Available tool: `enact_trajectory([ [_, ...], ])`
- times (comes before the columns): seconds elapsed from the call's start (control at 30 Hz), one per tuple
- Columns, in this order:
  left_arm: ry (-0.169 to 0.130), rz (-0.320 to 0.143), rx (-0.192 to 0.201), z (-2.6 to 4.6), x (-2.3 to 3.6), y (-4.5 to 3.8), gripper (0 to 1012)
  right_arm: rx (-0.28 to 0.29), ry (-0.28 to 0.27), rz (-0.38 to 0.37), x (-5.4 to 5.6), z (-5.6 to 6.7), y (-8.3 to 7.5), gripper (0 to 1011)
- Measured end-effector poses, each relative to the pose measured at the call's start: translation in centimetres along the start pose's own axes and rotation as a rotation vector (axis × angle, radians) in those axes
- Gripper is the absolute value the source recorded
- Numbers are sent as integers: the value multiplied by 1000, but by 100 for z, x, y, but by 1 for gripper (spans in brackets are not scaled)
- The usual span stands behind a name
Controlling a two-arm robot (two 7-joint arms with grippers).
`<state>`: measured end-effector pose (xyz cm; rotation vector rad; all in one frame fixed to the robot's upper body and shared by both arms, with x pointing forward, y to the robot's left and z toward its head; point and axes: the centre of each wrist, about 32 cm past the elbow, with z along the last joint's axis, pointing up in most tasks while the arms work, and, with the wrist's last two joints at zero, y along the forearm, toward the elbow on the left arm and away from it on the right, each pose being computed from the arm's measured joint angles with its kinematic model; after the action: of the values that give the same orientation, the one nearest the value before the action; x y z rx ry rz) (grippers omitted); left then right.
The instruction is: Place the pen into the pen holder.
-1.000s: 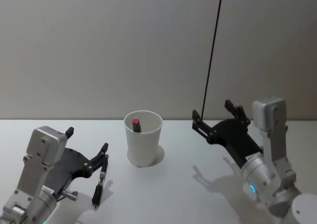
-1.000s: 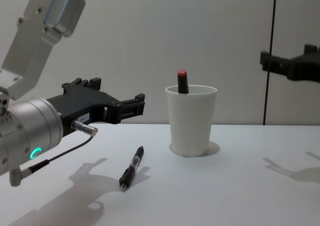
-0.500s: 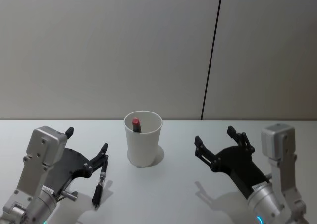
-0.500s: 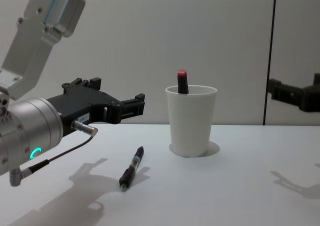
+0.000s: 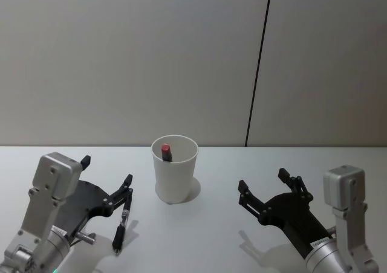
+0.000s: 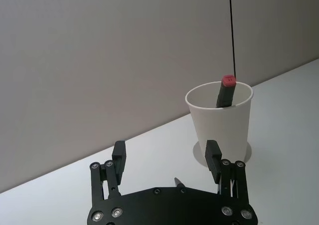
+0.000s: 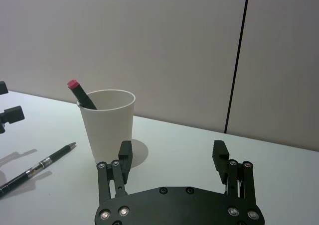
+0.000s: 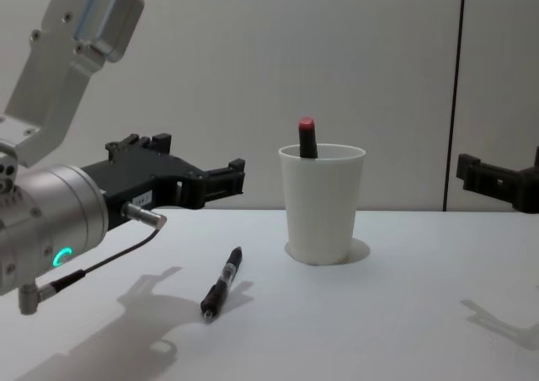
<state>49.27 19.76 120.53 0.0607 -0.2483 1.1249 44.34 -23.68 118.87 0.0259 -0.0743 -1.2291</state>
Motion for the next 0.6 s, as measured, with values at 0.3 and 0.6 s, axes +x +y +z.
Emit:
enact_trajectory([
  [0.3,62,-18,55,33,11,-31,1000,0,0,0,0,-1,-1,1001],
  [0.6,131,-50,131,62,19,-59,1000,0,0,-1,2,0,-1,1001],
])
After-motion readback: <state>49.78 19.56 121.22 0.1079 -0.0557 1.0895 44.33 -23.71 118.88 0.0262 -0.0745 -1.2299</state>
